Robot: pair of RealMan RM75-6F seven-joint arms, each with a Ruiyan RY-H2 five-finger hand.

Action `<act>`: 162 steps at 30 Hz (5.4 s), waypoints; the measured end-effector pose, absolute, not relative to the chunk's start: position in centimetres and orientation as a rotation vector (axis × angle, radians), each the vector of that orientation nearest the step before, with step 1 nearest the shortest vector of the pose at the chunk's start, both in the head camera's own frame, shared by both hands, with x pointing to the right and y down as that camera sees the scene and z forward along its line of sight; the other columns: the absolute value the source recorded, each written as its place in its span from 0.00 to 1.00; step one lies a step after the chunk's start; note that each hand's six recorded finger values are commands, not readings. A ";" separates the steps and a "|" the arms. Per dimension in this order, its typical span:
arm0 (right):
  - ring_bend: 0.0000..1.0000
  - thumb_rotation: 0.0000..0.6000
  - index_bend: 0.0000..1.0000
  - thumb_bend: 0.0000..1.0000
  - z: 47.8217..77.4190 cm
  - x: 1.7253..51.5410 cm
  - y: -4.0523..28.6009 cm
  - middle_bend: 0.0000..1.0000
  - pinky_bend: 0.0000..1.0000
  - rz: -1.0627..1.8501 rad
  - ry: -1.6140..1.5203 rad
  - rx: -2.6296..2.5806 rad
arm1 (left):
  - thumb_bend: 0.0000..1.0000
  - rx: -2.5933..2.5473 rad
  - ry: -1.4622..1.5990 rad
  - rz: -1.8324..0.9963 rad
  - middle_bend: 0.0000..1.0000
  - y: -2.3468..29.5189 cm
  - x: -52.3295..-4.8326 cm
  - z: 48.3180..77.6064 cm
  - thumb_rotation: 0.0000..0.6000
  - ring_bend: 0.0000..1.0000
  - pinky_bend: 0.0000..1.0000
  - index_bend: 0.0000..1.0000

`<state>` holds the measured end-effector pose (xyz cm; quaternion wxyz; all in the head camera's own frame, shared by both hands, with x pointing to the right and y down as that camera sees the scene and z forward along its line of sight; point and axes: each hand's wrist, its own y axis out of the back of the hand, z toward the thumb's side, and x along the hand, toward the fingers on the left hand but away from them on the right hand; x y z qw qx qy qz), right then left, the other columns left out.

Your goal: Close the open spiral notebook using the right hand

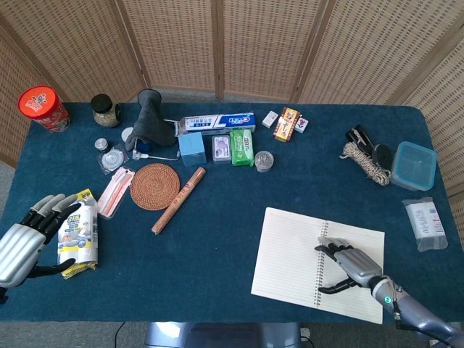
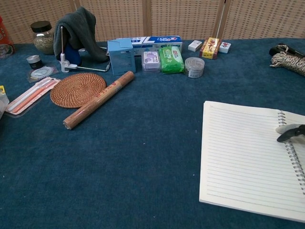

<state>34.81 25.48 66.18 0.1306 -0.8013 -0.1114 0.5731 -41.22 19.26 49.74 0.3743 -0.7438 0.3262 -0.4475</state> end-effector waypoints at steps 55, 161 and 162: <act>0.00 1.00 0.00 0.18 60.0 48.3 33.8 0.00 0.00 1.504 -0.650 -1.924 | 0.00 -1.938 0.797 -1.125 0.00 19.1 -39.4 50.8 1.00 0.00 0.06 0.00; 0.00 1.00 0.00 0.11 62.1 33.0 25.5 0.00 0.00 0.730 -1.344 -2.074 | 0.01 -1.939 0.869 -1.105 0.00 19.1 -40.6 50.1 1.00 0.00 0.06 0.00; 0.00 1.00 0.00 0.10 62.1 32.6 24.9 0.00 0.00 0.725 -1.339 -2.077 | 0.01 -1.939 0.871 -1.106 0.00 19.1 -40.7 50.1 1.00 0.00 0.06 0.00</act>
